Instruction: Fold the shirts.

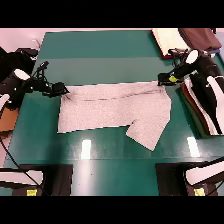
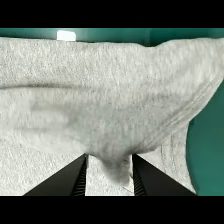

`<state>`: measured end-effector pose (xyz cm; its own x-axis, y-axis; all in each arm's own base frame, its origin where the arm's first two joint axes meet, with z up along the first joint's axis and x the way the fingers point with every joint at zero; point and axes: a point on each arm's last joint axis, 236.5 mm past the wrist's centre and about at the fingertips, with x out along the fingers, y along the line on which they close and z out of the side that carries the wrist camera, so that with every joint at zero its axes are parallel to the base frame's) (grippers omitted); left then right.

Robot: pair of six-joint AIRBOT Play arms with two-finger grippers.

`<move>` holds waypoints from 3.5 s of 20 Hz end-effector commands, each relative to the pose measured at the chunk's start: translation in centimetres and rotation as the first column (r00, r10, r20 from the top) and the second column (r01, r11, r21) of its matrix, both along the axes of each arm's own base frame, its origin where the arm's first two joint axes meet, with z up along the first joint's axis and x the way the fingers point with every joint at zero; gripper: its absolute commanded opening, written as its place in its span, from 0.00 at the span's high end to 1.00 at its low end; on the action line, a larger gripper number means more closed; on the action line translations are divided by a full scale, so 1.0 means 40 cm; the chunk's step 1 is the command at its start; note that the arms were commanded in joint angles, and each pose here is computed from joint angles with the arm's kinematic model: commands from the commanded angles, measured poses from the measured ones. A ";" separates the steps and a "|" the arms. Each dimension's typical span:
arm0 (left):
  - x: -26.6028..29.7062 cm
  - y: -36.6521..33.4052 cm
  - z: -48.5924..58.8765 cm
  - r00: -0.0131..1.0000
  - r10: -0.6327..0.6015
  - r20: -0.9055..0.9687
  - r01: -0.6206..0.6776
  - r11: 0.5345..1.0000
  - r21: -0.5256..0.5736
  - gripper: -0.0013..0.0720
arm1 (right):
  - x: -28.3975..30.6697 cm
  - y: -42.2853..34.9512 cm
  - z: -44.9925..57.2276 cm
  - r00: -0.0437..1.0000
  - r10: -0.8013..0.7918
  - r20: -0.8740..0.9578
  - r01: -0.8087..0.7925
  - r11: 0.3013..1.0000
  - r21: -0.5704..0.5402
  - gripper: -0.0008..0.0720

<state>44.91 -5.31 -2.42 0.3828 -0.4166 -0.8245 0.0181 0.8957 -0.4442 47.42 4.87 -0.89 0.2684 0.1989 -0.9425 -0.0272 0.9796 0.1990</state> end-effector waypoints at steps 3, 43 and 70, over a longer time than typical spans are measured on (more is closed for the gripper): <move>-0.139 0.125 0.040 0.992 0.044 -0.115 -0.037 0.997 0.061 0.30 | -0.099 -0.008 0.105 0.998 0.060 -0.003 -0.060 0.998 0.035 0.54; -0.508 0.016 0.005 0.973 -0.058 -0.221 0.083 0.991 0.104 0.96 | -0.574 0.051 -0.111 0.969 0.071 -0.236 -0.026 0.982 0.187 0.96; -0.177 -0.018 0.023 0.994 0.105 -0.037 -0.108 0.990 -0.086 0.55 | -0.219 -0.025 0.006 0.986 0.122 -0.112 -0.125 0.992 -0.013 0.60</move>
